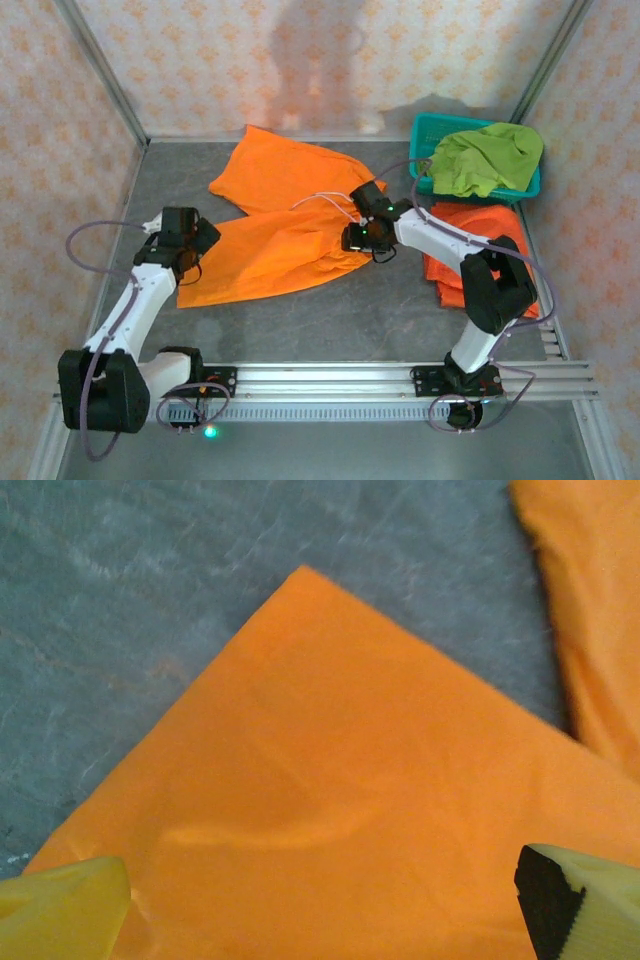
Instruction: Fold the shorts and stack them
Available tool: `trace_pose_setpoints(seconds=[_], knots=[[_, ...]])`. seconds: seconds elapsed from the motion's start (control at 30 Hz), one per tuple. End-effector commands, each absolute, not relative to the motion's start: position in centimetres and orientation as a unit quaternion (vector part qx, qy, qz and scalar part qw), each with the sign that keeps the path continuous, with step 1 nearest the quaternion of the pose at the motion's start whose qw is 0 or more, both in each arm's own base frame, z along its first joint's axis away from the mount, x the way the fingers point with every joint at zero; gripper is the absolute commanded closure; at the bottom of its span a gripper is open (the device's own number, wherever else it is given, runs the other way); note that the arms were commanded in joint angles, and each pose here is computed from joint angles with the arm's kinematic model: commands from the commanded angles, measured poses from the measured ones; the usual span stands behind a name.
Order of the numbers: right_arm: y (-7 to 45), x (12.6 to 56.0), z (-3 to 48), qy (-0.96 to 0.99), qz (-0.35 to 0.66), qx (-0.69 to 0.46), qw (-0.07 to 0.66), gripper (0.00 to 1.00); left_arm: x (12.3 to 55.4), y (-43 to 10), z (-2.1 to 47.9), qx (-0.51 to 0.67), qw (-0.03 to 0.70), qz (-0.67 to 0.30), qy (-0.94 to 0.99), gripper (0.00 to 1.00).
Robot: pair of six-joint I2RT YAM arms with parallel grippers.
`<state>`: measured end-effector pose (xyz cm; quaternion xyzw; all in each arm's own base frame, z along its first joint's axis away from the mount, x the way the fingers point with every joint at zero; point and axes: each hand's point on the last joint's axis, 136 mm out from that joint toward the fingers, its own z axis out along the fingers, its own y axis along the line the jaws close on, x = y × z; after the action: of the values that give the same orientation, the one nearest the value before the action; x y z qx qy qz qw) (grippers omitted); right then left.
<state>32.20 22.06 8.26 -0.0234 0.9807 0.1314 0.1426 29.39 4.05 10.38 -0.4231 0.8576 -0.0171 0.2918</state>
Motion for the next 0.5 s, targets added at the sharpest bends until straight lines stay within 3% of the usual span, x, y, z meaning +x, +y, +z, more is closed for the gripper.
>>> trace_pose_setpoints(seconds=[0.0, 0.27, 0.47], knots=[[21.4, 31.3, 7.3, 0.985, 0.112, -0.033, 0.126, 0.6, 28.4, 4.2, 7.9, -0.441, 0.249, 0.003, 0.862, 0.0], [21.1, 31.7, 9.2, 0.981, 0.113, -0.042, 0.15, 1.0, 28.3, 4.0, 5.1, -0.444, 0.216, 0.011, 0.869, 0.0], [20.6, 31.2, 11.7, 0.974, 0.16, -0.037, 0.158, 1.0, 28.0, 4.3, 3.7, -0.443, 0.201, 0.027, 0.873, 0.0]])
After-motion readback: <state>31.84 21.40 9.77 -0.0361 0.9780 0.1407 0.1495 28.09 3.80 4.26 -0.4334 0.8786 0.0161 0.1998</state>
